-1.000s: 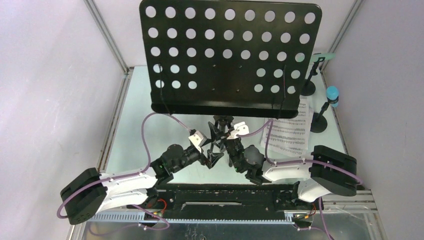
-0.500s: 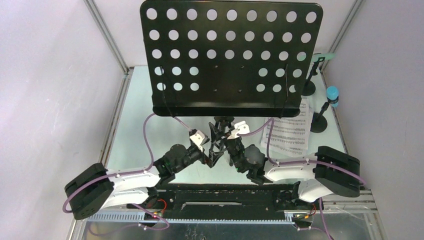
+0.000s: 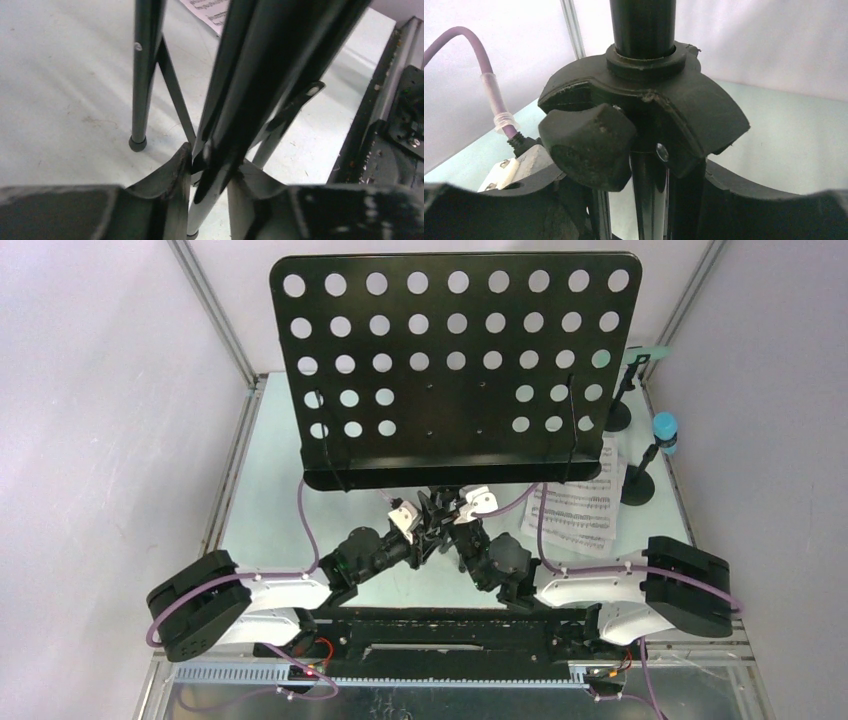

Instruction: Pack up the instrument practice props

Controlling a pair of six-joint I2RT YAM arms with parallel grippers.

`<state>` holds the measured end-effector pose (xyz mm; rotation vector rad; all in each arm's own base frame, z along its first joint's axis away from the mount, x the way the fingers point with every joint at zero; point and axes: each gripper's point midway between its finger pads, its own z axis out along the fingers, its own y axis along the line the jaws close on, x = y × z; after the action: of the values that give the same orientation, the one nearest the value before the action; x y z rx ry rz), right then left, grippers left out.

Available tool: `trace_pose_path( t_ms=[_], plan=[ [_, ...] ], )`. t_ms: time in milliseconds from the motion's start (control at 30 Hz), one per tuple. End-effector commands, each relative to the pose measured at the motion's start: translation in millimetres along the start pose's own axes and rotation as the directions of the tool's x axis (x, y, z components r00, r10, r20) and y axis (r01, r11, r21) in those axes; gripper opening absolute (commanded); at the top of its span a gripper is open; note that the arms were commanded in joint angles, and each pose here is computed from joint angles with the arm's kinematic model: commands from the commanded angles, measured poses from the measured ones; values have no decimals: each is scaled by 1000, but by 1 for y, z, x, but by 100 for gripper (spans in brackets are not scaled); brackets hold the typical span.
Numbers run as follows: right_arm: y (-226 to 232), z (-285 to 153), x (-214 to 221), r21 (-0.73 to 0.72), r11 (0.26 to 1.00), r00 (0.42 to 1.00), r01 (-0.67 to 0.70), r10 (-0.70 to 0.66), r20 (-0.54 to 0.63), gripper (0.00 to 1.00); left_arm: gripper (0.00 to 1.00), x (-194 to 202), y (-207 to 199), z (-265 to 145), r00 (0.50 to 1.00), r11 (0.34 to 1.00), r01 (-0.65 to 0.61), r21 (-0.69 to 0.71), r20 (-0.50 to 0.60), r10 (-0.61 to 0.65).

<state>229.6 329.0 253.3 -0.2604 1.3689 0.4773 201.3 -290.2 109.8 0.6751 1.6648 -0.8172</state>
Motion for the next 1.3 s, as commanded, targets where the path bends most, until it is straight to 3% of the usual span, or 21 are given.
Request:
trace_pose_path(
  t_ms=[0, 100, 200, 367, 467, 600, 667, 733, 1167, 1267],
  plan=[
    [-2, 0, 8, 46, 998, 999, 35, -34, -17, 70, 28, -22, -12, 4, 997, 998, 6, 55, 77, -10],
    [-3, -1, 18, 64, 997, 998, 48, -46, -33, 80, 28, -22, -13, 3, 997, 998, 5, 65, 77, -10],
    [-7, -2, 30, 84, 994, 997, 64, -60, -50, 82, 34, -22, -14, 2, 997, 997, 3, 71, 76, -8],
    [-9, -5, 44, 92, 992, 994, 88, -82, -70, 82, 64, -17, -11, 1, 998, 998, 16, 54, 61, -19],
    [-8, -5, 44, 91, 991, 993, 101, -95, -66, 73, 77, -13, -7, -2, 998, 999, 30, 30, 59, -31],
    [-8, -5, 38, 99, 989, 994, 107, -103, -46, 40, 98, -11, -2, -11, 997, 999, 38, 4, 71, -38],
    [-9, -5, 33, 104, 989, 994, 104, -100, -36, 14, 100, -13, 1, -18, 995, 999, 42, -13, 90, -41],
    [-10, -6, 29, 108, 989, 995, 101, -99, -28, 1, 100, -15, 2, -23, 994, 999, 41, -15, 103, -39],
    [3, -6, -20, 3, 999, 999, 42, -42, -8, 0, 100, -25, -5, -15, 994, 1000, 19, 16, 110, -21],
    [9, -2, -35, -37, 999, 999, -34, 33, -33, 0, 100, -26, -6, -11, 993, 1000, 24, 17, 113, -26]
  ],
)
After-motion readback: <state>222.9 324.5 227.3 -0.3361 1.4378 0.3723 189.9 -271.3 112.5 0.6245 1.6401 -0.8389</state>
